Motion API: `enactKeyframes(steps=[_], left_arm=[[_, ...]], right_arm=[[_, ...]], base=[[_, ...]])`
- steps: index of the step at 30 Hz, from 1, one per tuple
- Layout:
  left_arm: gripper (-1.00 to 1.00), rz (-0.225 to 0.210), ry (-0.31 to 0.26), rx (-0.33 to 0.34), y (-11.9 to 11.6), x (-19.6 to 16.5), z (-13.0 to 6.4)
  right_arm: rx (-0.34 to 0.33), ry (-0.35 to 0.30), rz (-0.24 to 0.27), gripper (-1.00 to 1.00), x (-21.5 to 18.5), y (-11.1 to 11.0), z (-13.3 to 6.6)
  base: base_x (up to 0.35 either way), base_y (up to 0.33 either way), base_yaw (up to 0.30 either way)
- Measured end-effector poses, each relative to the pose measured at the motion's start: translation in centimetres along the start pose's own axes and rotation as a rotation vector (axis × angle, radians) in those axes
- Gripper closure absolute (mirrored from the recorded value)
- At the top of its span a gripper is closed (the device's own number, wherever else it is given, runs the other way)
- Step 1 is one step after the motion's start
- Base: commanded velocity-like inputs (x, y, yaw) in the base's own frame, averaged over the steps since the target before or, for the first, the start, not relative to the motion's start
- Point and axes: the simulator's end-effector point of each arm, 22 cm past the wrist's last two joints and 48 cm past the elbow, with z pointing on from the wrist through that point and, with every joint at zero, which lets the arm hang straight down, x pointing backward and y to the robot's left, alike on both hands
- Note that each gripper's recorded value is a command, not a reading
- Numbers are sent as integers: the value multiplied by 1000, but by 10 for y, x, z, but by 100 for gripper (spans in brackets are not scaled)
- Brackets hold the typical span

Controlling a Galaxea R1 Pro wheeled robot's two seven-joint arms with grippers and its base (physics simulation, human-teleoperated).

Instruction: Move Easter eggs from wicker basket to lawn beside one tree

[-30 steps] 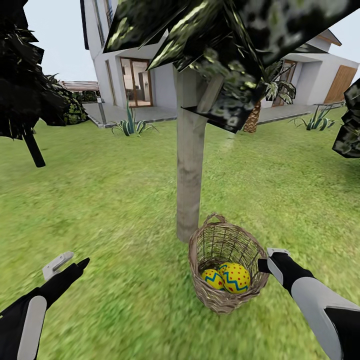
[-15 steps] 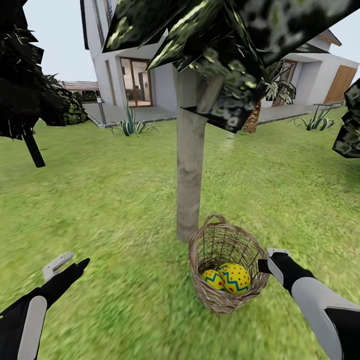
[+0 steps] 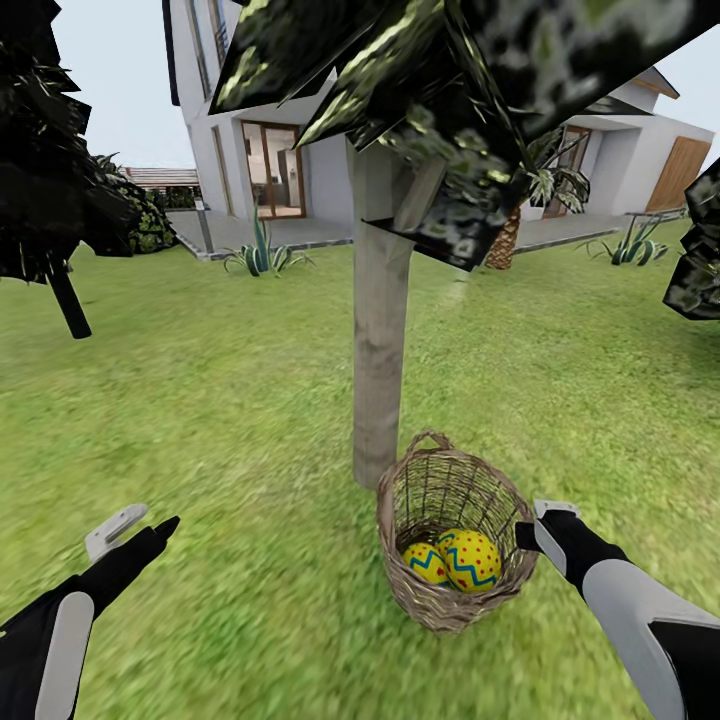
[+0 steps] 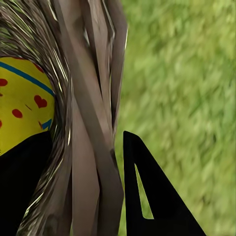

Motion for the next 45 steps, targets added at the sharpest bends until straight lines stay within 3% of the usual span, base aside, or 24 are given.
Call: enactKeyframes(steps=[1, 2, 7, 18, 26, 35, 39, 45], left_arm=[[-100, 0, 0, 0, 0, 0, 0], [-100, 0, 0, 0, 0, 0, 0], [-100, 1, 1, 0, 0, 0, 0], [-100, -4, -33, 28, -12, -16, -13], [-100, -7, -42, 36, -19, -26, -20], [-100, -9, -31, 32, -28, -36, -24], [-100, -10, -29, 31, -33, -43, -27], [-100, -10, -28, 33, -36, -45, -28]], right_arm=[[0, 0, 0, 100, 0, 0, 0], [0, 0, 0, -100, 0, 0, 0], [-2, -10, -1, -100, 4, 3, 2], [-10, -56, 12, -100, -16, 1, -18], [-19, -120, 27, -100, -55, -2, -43], [-24, -124, 27, -100, -79, -3, -63], [-33, -100, 18, -100, -80, 3, -70], [-70, -85, 5, -100, -78, 34, -77]], base=[[0, 0, 0], [0, 0, 0], [0, 0, 0], [0, 0, 0], [0, 0, 0], [0, 0, 0], [0, 0, 0], [0, 0, 88]])
